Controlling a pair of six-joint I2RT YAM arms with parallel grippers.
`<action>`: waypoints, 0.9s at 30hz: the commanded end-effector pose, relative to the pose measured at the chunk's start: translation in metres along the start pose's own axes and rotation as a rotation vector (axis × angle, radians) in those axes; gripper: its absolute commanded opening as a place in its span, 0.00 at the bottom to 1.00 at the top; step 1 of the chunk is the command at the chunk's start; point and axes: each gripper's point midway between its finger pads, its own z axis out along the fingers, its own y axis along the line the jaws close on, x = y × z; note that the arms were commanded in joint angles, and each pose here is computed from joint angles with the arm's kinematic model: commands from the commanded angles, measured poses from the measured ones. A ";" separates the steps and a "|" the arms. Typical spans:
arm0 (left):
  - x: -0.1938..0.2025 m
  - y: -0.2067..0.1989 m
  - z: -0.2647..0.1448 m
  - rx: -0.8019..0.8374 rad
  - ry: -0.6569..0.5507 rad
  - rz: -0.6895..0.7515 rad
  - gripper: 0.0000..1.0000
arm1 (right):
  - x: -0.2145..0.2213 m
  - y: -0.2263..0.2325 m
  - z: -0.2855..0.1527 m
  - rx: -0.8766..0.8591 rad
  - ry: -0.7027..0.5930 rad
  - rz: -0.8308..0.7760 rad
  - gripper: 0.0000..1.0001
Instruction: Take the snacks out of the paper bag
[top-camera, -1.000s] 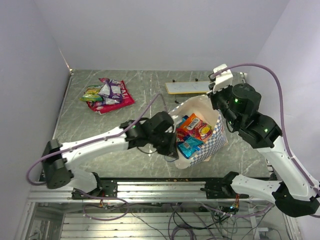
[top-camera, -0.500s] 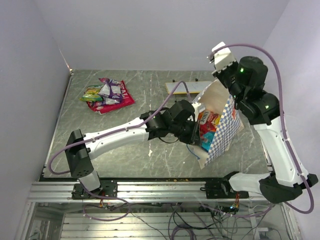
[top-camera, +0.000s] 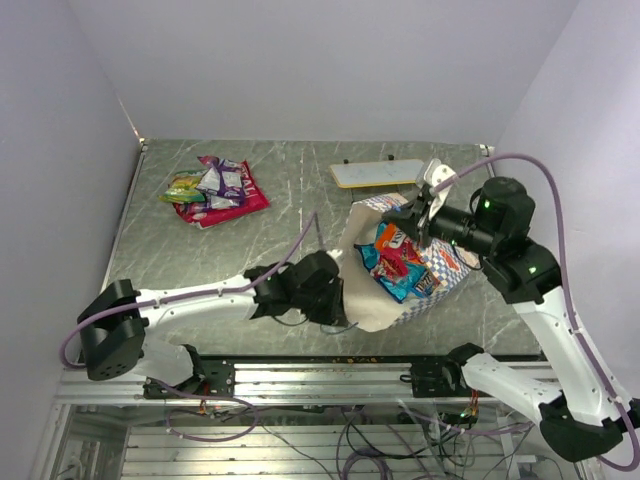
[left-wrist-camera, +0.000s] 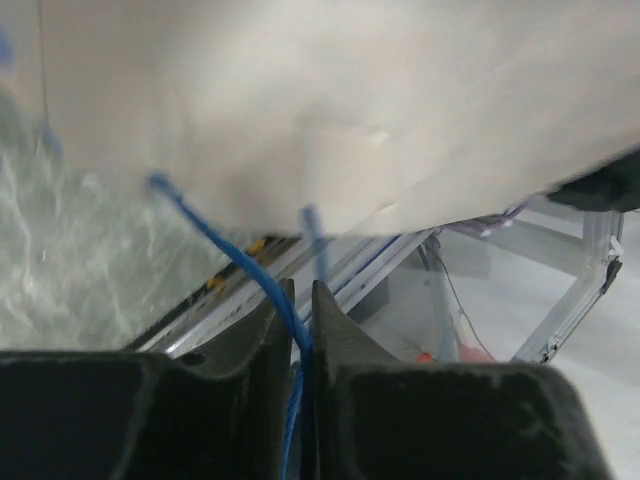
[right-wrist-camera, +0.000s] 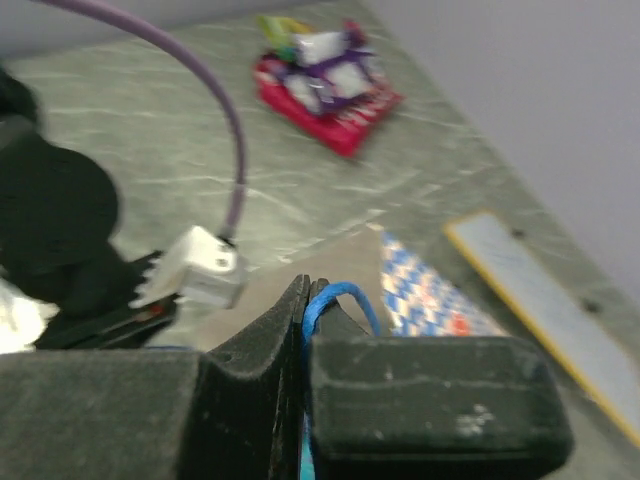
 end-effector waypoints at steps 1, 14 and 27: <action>0.002 0.001 -0.007 0.046 -0.100 -0.068 0.30 | -0.034 0.055 -0.010 -0.249 -0.225 0.151 0.00; -0.058 -0.058 -0.083 0.057 -0.403 0.146 0.68 | -0.046 0.014 -0.022 -0.022 -0.160 0.119 0.00; -0.059 -0.055 0.011 -0.161 -0.485 0.098 0.37 | -0.049 -0.007 -0.035 0.146 -0.199 0.203 0.00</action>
